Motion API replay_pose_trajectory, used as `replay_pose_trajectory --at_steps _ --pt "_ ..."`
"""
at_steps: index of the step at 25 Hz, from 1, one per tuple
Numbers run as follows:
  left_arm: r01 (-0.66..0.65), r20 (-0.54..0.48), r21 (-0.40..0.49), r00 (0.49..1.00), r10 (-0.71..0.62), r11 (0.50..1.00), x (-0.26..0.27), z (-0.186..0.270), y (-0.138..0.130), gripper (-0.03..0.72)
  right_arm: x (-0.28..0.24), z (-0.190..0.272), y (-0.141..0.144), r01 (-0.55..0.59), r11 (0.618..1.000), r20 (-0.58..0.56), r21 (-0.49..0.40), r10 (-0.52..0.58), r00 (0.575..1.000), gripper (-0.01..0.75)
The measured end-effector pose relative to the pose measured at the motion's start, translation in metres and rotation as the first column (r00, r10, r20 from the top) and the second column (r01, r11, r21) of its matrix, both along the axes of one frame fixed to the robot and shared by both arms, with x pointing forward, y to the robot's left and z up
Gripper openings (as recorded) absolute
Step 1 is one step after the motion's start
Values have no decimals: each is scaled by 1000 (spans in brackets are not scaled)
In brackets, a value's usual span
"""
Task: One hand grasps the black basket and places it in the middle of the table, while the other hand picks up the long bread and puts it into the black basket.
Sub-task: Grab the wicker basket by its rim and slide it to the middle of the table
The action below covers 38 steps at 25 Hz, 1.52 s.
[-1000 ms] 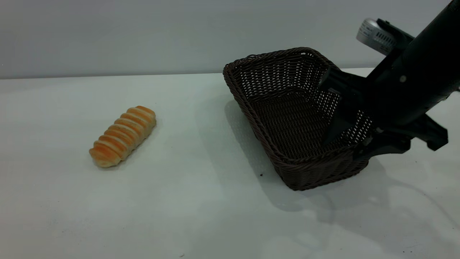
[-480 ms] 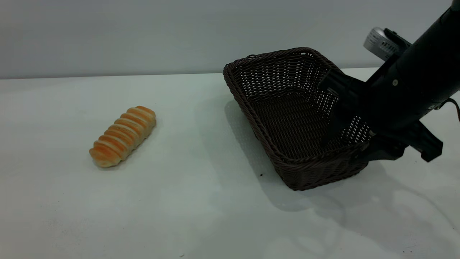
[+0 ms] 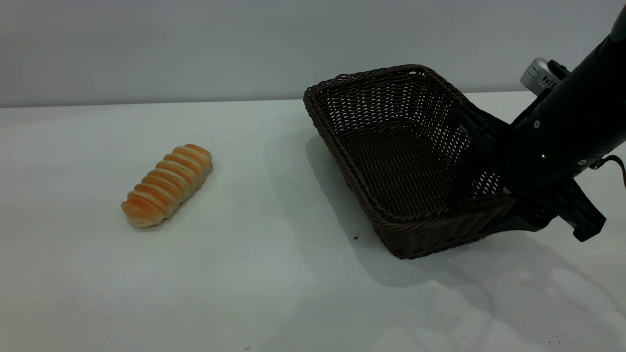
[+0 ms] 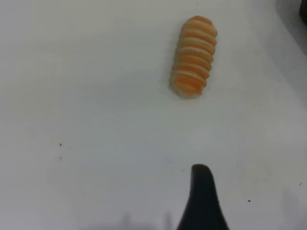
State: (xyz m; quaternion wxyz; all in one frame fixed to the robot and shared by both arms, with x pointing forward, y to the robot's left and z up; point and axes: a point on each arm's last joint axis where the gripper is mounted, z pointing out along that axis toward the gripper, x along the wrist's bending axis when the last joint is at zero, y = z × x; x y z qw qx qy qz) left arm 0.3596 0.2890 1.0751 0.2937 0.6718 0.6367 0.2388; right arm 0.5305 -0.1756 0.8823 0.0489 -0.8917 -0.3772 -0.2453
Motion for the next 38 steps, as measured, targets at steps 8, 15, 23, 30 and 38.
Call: replay_pose_trajectory --at_steps 8,15,23,30,38 --pt "0 0 0 1000 0 1000 0 0 0 585 5 0 -2 95 995 25 19 -95 995 442" --pt "0 0 0 1000 0 1000 0 0 0 585 9 -30 -8 243 970 -24 -5 -243 970 439" --pt "4 0 4 1000 -4 1000 0 0 0 585 25 -37 -4 216 976 20 -38 -216 976 119" --pt "4 -23 5 1000 -4 1000 -1 -6 0 585 28 -4 -2 -87 982 170 -169 116 979 90" --pt "7 -42 8 999 -6 1000 -2 -7 0 585 35 12 27 -609 761 173 -223 645 744 90"
